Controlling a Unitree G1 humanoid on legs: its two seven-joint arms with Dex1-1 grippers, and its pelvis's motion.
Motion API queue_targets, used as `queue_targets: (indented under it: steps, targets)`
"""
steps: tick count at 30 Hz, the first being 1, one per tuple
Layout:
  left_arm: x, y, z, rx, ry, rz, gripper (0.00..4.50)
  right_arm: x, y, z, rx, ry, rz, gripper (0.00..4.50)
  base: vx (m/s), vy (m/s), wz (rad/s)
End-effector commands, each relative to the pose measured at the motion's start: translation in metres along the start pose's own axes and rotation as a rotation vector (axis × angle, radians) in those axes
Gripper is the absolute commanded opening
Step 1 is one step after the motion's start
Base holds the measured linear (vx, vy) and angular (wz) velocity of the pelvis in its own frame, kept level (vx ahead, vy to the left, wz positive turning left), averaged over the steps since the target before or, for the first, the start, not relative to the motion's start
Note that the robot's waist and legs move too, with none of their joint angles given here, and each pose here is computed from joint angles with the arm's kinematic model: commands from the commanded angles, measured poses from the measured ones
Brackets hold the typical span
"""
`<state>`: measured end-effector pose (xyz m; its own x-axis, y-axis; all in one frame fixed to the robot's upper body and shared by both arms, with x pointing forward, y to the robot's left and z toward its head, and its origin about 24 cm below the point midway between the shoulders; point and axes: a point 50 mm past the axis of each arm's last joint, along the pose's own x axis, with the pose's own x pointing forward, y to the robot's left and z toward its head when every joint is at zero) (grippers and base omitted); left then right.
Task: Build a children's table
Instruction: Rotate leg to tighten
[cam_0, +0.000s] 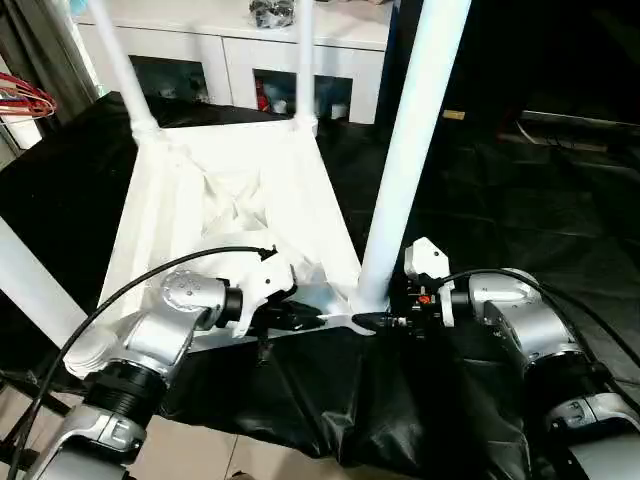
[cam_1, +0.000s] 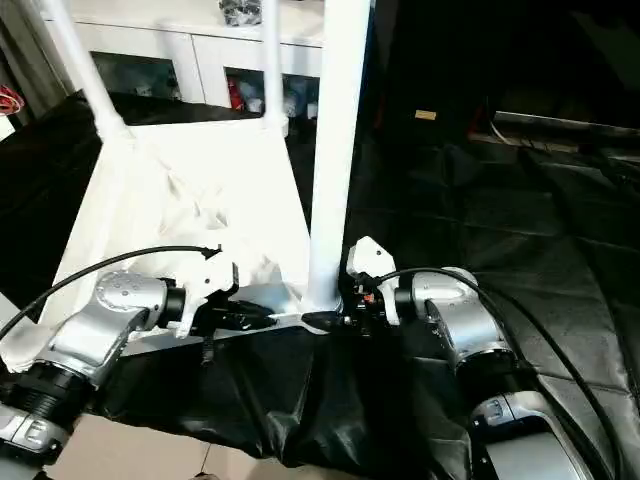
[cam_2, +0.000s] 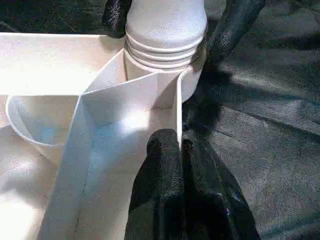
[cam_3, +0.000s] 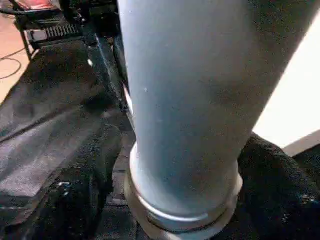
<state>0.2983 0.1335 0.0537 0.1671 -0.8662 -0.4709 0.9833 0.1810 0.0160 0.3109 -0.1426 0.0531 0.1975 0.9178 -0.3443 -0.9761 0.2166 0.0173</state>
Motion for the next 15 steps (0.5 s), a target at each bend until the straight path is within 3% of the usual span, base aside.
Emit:
queue_targets:
  steps: [1,9,15]
  targets:
    - [0.002,-0.001,0.021,0.072,-0.073,-0.034,0.00,0.003,0.005,0.002,-0.007,-0.006,0.049,3.37,0.000,0.000,0.00]
    - [0.007,0.001,0.022,0.060,-0.090,0.014,0.00,0.012,0.012,-0.004,0.041,-0.026,0.029,2.77,0.000,0.000,0.00]
    - [0.023,0.011,0.031,0.030,-0.121,0.183,0.00,0.034,0.006,-0.012,0.100,-0.042,-0.238,2.69,0.000,0.000,0.00]
